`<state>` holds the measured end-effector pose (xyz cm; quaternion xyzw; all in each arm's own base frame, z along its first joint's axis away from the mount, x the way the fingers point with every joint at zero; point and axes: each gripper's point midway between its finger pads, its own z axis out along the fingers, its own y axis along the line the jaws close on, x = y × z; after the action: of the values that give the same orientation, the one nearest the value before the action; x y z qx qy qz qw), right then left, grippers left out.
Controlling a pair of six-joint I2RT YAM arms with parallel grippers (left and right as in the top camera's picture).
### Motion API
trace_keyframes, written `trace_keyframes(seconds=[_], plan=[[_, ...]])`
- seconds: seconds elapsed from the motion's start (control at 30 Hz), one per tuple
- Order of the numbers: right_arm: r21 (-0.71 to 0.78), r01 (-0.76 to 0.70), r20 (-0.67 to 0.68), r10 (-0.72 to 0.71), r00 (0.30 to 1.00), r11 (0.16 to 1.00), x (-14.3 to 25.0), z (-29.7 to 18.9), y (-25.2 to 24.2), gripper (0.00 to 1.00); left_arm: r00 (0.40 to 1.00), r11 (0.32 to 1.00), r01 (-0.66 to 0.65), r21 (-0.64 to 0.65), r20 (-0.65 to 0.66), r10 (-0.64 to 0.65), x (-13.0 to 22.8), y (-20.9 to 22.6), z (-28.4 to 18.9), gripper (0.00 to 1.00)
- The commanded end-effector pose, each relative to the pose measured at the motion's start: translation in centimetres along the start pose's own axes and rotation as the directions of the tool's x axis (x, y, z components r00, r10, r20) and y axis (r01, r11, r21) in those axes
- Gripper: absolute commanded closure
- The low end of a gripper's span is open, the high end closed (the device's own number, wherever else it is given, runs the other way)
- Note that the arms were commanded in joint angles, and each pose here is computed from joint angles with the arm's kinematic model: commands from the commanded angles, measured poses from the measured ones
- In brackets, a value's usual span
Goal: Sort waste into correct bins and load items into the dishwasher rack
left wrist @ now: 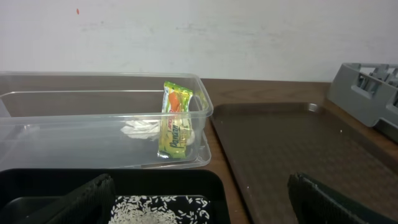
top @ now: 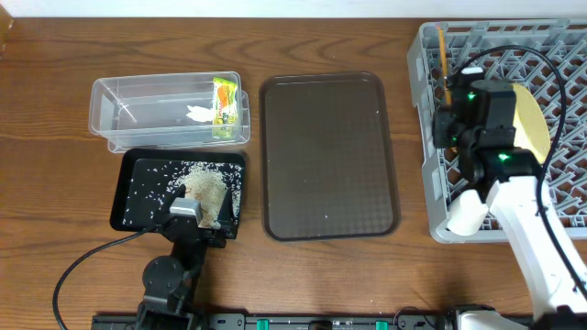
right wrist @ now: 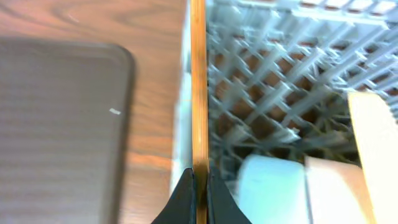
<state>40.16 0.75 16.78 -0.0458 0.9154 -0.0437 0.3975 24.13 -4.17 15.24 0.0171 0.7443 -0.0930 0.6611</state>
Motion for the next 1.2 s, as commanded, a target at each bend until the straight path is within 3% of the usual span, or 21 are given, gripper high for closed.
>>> trace_keyframes(seconds=[0.0,0.13,0.17,0.23,0.27,0.4,0.53,0.57,0.63,0.8,0.97,1.17], plan=[[0.002,0.088,-0.065,-0.087,0.994,0.996,1.6,1.9,-0.6,0.99,0.999,1.000,0.002,-0.025,-0.051,-0.003,1.7,0.6,0.1,0.09],[-0.008,0.094,-0.100,-0.094,0.991,0.996,2.6,3.4,-0.2,0.98,0.999,1.000,0.002,-0.024,-0.051,-0.003,1.7,0.6,0.1,0.09],[-0.011,0.095,-0.100,-0.096,0.990,0.995,2.6,3.4,0.0,0.91,0.999,1.000,0.002,-0.024,-0.051,-0.003,1.7,0.6,0.1,0.09],[-0.009,0.055,-0.080,-0.056,0.995,0.998,2.0,2.8,0.2,0.59,0.999,1.000,0.002,-0.025,-0.051,-0.003,1.7,0.6,0.1,0.09],[-0.010,0.027,-0.060,-0.028,0.998,1.000,1.5,2.3,0.4,0.53,0.999,1.000,0.002,-0.025,-0.051,-0.003,1.7,0.6,0.1,0.09],[-0.116,-0.043,0.040,0.048,0.998,0.992,-1.1,-2.0,2.7,0.45,0.999,1.000,0.002,-0.025,-0.051,-0.003,1.7,0.6,0.1,0.09],[-0.283,0.003,0.178,0.050,0.983,0.959,-3.4,-9.2,6.1,0.38,0.999,1.000,0.002,-0.024,-0.051,-0.003,1.7,0.6,0.1,0.09],[-0.317,0.022,0.209,0.047,0.977,0.948,-3.7,-11.0,6.7,0.31,0.999,1.000,0.002,-0.024,-0.051,-0.003,1.7,0.6,0.1,0.09],[-0.386,0.064,0.263,0.044,0.964,0.920,-3.7,-14.5,8.0,0.01,0.999,1.000,0.002,-0.025,-0.051,-0.003,1.7,0.6,0.1,0.09],[-0.541,0.181,0.385,0.051,0.922,0.821,-2.3,-23.3,10.4,0.01,0.999,1.000,0.002,-0.025,-0.051,-0.003,1.7,0.6,0.1,0.09],[-0.609,0.264,0.467,0.069,0.882,0.748,-0.5,-28.8,11.2,0.01,0.999,1.000,0.002,-0.024,-0.051,-0.003,1.7,0.6,0.1,0.09],[-0.583,0.267,0.489,0.070,0.869,0.768,1.6,-30.9,10.2,0.01,0.999,1.000,0.002,-0.025,-0.051,-0.003,1.7,0.6,0.1,0.09]])
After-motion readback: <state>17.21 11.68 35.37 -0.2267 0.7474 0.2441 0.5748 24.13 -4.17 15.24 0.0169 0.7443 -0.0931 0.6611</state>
